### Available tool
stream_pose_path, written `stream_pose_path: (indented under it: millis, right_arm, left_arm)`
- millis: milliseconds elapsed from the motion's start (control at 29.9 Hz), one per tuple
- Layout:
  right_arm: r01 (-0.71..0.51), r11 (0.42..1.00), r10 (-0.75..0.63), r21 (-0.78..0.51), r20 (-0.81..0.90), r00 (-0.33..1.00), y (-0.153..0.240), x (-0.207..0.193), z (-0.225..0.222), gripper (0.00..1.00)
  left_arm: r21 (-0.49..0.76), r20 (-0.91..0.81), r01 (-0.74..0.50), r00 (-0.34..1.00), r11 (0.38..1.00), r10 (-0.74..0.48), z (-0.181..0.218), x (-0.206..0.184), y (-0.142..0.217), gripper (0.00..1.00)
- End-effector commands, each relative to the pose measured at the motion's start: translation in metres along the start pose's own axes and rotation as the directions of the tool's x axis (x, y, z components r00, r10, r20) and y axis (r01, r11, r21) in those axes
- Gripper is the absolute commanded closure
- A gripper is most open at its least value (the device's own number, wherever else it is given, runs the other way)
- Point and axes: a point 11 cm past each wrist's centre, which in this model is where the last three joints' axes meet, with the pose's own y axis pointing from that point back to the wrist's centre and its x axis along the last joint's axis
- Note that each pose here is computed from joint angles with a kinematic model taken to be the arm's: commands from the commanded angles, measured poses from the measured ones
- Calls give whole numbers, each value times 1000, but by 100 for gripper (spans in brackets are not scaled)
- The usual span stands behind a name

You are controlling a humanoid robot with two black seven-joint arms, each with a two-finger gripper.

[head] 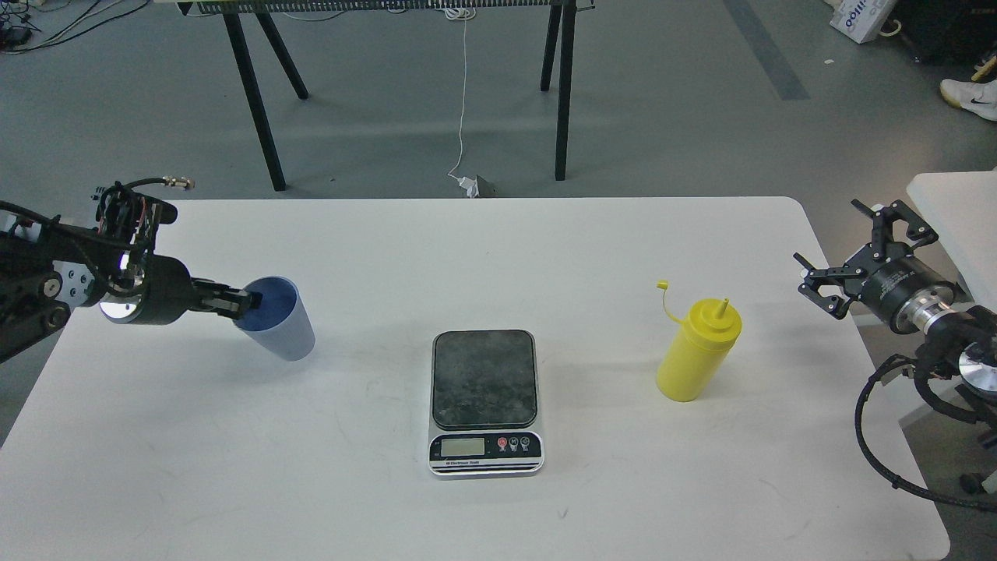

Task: Pour seasoning into cup on scale with both arms
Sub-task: 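Lift the blue cup with the left gripper and set it on the scale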

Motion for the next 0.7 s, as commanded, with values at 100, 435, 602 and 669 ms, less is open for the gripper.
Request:
stream_pose_path:
  millis: [100,435,602,669]
  right_arm:
    - [1,1000,-1,3,0,1000,0,-1,-1,1]
    - [-7,1000,7,16,-6,1000,-2,0,-8,1]
    - [-16,1000,16,10,-2,1000,-1,3,-4,1]
    - [-11,1000,11,4,5,1000,-3,2,1,1]
  left_arm:
    - [-154,-139,-175,978,972,154,62,74,4,98]
    - [-249,134,-10,990,968,45,171,57,-76,98]
    - [-282,228,57,974,958,9,206,43,-96,97]
    - [-297,246,72,969,952,4,218,39,-102,97]
